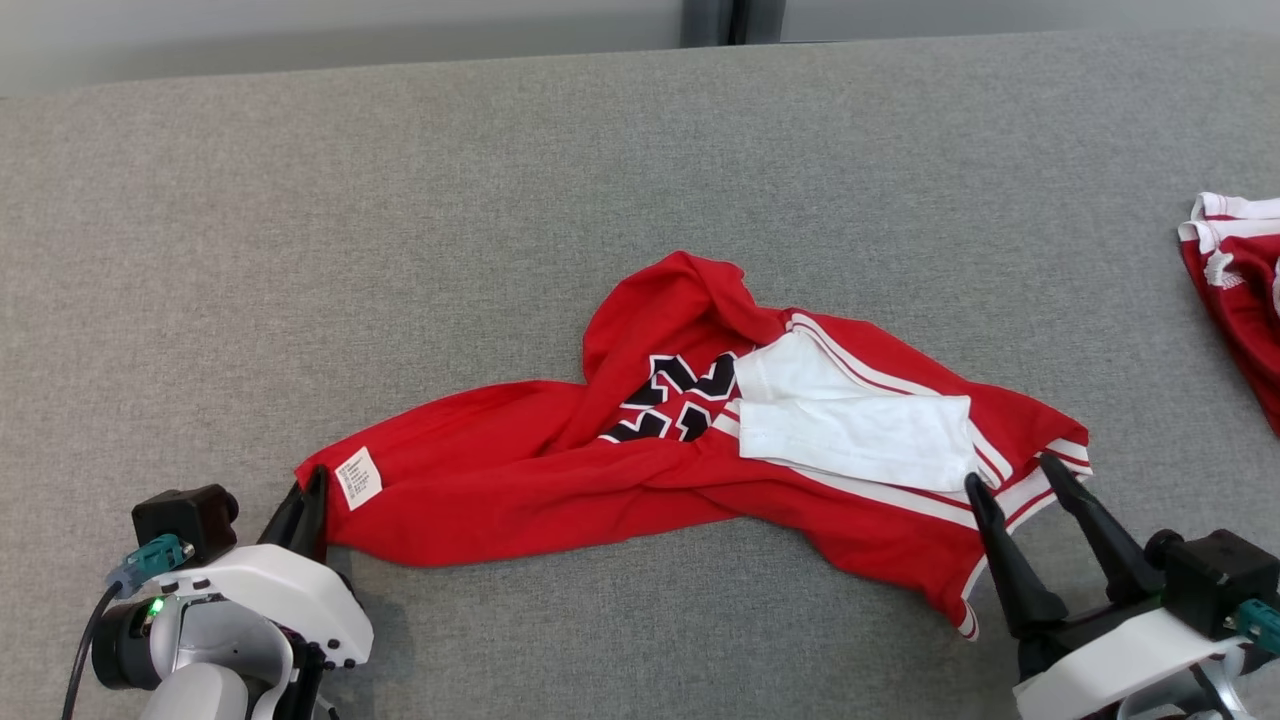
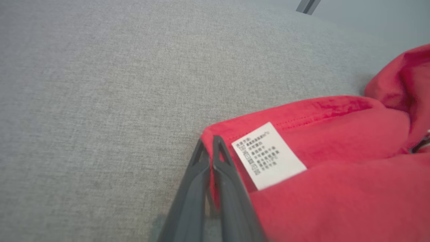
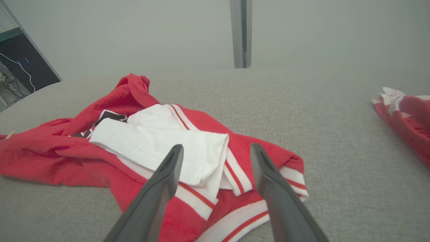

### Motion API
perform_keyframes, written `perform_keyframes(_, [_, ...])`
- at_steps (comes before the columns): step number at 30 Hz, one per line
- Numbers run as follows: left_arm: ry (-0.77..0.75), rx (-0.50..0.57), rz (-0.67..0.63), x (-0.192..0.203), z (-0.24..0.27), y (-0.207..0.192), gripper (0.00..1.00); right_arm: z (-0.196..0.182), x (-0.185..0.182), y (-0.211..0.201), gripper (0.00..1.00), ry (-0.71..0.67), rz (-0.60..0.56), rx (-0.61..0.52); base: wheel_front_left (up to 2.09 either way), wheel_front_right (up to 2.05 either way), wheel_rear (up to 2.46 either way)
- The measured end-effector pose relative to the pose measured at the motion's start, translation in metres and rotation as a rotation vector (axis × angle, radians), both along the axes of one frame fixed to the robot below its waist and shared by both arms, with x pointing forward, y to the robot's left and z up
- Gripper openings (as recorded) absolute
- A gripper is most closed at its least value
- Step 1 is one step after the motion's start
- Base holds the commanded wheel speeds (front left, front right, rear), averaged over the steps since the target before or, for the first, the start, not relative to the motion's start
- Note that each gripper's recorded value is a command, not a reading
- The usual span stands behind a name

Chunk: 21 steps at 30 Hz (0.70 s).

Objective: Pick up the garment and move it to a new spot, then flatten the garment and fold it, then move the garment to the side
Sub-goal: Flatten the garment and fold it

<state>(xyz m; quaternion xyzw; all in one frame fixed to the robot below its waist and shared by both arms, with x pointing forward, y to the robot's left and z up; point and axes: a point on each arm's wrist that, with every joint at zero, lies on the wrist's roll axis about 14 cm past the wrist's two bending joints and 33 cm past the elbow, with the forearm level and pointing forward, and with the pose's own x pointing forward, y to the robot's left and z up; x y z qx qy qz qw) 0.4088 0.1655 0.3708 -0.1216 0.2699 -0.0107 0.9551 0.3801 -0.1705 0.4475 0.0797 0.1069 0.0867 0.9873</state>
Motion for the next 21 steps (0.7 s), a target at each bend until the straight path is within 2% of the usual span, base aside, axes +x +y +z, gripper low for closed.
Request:
perform_keyframes(5, [-0.014, -0.002, 0.008, 0.003, 0.000, -0.001, 0.00, -0.027, -0.005, 0.015, 1.00, 0.094, 0.043, 0.037, 0.00, 0.00, 0.00])
perform_keyframes(13, [-0.009, -0.002, 0.015, 0.001, -0.005, 0.000, 0.00, -0.039, 0.005, 0.025, 0.98, 0.128, 0.092, 0.045, 0.00, 0.00, 0.00])
perform_keyframes(15, [-0.011, -0.001, 0.017, 0.002, -0.006, 0.000, 0.00, -0.042, 0.005, 0.026, 0.82, 0.140, 0.098, 0.048, 0.00, 0.00, 0.00])
perform_keyframes(16, [-0.011, 0.000, 0.019, 0.003, -0.006, 0.001, 0.00, -0.044, 0.006, 0.027, 0.44, 0.143, 0.101, 0.048, 0.00, 0.00, 0.00])
perform_keyframes(17, [-0.014, -0.001, 0.020, 0.004, -0.006, 0.001, 0.00, -0.044, 0.007, 0.028, 0.28, 0.144, 0.105, 0.050, 0.00, 0.00, 0.00])
perform_keyframes(18, [-0.020, 0.000, 0.021, 0.005, -0.005, 0.001, 0.00, -0.044, 0.008, 0.029, 0.00, 0.144, 0.108, 0.053, 0.00, 0.00, 0.00])
perform_keyframes(21, [-0.037, 0.001, 0.026, 0.006, -0.003, 0.002, 0.00, -0.044, 0.010, 0.030, 0.00, 0.141, 0.113, 0.054, 0.00, 0.00, 0.00])
